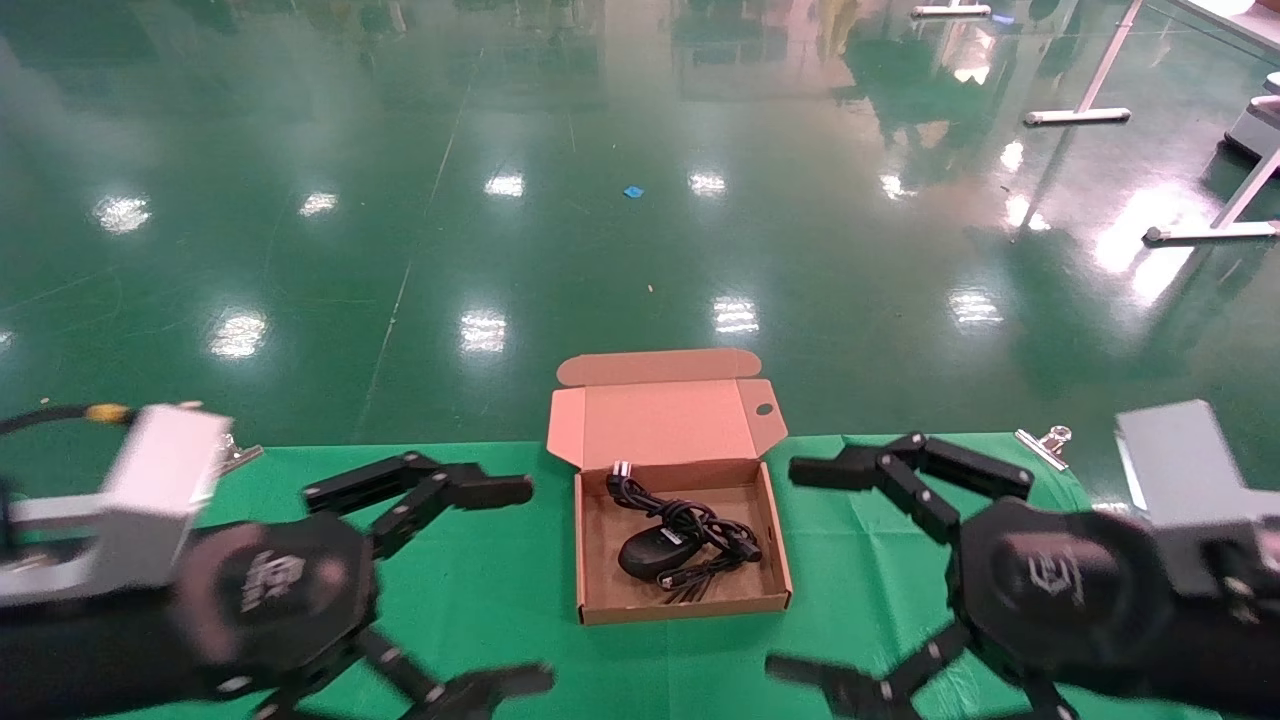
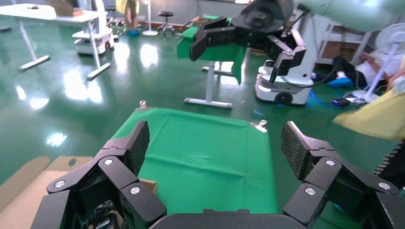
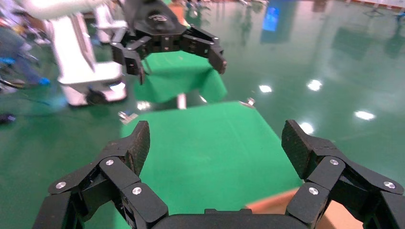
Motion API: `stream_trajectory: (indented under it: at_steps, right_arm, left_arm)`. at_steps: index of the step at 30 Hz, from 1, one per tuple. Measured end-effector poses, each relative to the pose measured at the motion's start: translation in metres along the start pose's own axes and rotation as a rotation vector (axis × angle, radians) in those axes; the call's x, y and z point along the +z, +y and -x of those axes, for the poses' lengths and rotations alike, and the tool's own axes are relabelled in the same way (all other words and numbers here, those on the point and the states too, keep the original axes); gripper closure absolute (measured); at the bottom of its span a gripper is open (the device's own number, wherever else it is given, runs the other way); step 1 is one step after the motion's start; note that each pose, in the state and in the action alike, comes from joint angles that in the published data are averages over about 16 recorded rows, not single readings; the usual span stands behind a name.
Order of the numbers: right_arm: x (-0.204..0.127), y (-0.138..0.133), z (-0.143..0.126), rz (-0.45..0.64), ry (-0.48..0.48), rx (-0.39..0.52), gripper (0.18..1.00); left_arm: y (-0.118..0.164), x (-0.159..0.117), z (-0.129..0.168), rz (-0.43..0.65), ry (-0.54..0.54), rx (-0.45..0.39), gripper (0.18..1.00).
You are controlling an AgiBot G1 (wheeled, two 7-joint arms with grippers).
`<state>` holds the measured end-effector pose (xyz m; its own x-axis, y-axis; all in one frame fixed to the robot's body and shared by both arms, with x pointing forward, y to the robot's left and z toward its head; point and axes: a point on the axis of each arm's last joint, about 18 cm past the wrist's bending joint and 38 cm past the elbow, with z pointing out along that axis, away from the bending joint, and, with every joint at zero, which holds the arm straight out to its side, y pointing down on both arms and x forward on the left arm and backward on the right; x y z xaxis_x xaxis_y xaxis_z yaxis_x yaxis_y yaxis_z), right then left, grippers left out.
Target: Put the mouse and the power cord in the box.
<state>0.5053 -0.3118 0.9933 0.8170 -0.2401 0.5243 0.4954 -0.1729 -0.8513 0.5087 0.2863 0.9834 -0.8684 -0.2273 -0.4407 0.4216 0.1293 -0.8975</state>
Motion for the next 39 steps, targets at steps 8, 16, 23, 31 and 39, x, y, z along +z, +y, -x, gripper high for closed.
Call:
stream_trajectory:
  at_steps: [8,16,23,31,39]
  right_arm:
    - [0.001,-0.016,0.028,-0.054,-0.072,0.045,0.178]
    - [0.001,-0.020,0.035,-0.067,-0.093,0.056,0.178]
    - [0.000,-0.018,0.032,-0.061,-0.084,0.053,0.178]
    - [0.000,-0.017,0.029,-0.056,-0.077,0.052,0.178]
    - [0.000,-0.016,0.028,-0.053,-0.074,0.052,0.178]
  left_arm:
    - [-0.021,-0.023,-0.022,-0.029,0.046,0.045,0.184]
    - [-0.026,-0.027,-0.027,-0.035,0.057,0.056,0.184]
    - [-0.024,-0.025,-0.025,-0.032,0.052,0.050,0.184]
    - [-0.022,-0.024,-0.024,-0.029,0.049,0.046,0.184]
    - [-0.021,-0.023,-0.023,-0.028,0.048,0.044,0.184]
